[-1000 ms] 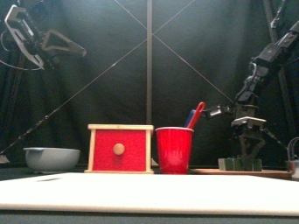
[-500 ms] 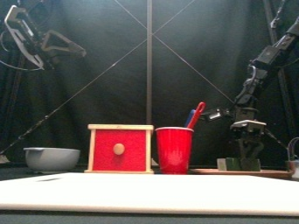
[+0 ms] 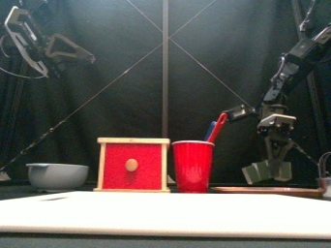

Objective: Place sushi on board then cut the sushi with the knife then place the pieces on the plate
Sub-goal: Place the sushi on the board

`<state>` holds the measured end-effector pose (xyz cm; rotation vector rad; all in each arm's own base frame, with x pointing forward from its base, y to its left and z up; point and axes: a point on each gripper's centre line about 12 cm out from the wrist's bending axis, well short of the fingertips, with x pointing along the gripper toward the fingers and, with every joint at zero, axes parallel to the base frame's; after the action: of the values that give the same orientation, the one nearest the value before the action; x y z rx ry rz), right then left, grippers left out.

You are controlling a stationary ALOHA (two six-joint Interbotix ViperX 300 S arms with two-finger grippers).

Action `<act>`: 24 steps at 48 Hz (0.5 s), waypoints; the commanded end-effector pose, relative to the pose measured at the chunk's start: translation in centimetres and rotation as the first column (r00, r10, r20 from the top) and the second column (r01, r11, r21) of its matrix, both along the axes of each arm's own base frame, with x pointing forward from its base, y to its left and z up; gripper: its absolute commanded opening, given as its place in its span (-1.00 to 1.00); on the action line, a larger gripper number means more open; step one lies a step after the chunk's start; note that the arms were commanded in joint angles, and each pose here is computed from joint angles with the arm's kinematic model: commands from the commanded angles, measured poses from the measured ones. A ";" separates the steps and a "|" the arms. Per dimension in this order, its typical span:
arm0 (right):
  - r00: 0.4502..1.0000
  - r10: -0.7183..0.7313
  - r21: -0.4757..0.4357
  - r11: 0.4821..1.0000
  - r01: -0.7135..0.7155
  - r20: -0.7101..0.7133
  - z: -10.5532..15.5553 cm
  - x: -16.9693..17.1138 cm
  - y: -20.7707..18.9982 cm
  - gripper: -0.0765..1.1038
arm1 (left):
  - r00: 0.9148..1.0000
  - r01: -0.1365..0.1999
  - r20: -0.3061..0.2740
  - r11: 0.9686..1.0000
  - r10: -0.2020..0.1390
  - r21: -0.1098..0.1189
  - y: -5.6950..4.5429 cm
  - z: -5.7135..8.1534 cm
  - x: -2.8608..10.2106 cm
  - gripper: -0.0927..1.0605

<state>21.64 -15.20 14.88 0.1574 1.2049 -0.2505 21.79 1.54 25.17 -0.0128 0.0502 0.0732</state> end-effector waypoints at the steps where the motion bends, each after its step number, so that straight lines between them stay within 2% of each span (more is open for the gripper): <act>1: 0.996 -0.037 -0.033 0.999 0.040 0.081 3.3 -0.2 0.1 0.09 | 1.000 -0.002 0.016 1.000 0.002 -0.002 0.1 0.5 0.2 -0.87; 15: 0.969 -0.175 0.051 0.984 0.168 0.173 6.1 -0.8 3.2 0.09 | 1.000 -0.002 0.023 1.000 0.002 -0.001 0.1 0.8 0.3 -0.87; 24: 0.946 -0.225 0.123 0.972 0.201 0.234 7.4 -0.5 6.8 0.09 | 1.000 0.001 0.023 1.000 -0.001 -0.003 0.0 0.8 0.2 -0.86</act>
<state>20.90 -9.69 21.19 0.3850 0.9989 -0.3659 21.79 1.54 25.15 -0.0144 0.0517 0.0732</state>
